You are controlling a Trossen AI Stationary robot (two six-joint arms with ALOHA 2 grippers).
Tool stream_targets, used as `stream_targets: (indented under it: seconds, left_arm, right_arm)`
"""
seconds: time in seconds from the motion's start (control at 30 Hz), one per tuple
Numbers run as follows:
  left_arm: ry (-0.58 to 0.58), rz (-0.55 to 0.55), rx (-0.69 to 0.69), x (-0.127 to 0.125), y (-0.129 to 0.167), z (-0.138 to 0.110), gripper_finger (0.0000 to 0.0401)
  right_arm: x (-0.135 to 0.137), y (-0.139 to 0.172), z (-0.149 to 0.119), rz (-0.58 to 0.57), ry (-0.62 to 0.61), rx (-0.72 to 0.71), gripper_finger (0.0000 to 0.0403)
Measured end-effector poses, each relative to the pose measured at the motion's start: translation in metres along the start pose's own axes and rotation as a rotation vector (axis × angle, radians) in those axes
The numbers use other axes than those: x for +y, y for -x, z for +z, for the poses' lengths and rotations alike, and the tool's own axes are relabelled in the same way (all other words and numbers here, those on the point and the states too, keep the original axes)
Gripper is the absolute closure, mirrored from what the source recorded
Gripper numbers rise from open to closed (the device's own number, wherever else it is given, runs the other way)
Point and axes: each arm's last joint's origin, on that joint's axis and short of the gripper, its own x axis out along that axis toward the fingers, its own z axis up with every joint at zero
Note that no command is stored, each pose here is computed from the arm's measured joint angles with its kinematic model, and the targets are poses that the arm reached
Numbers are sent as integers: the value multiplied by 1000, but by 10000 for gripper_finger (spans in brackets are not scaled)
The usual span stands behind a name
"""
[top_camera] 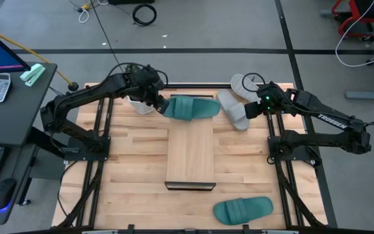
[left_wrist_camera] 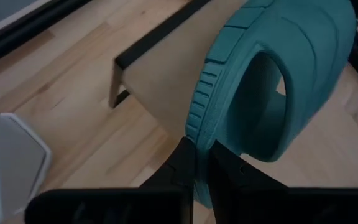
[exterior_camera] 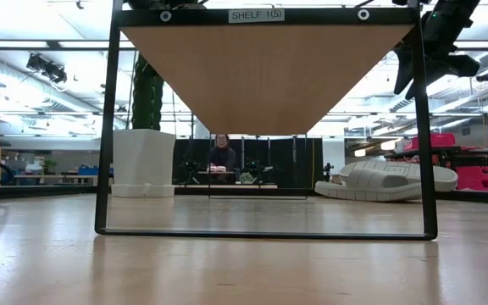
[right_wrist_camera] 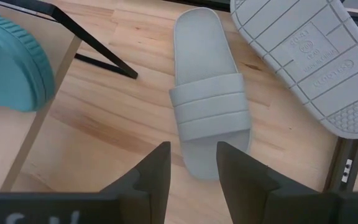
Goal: Pick and place slides into the shelf
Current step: Put the left green slide on the shelf
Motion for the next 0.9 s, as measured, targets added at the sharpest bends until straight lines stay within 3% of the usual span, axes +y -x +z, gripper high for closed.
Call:
stream_targets:
  seconds: [0.33,0.9]
  left_arm:
    - [-10,13,-11,6,1,3,372]
    - [-14,-61,-9,3,1,4,379]
  right_arm:
    - [0,0,0,2,-1,-2,265]
    - [0,0,0,5,-2,-5,265]
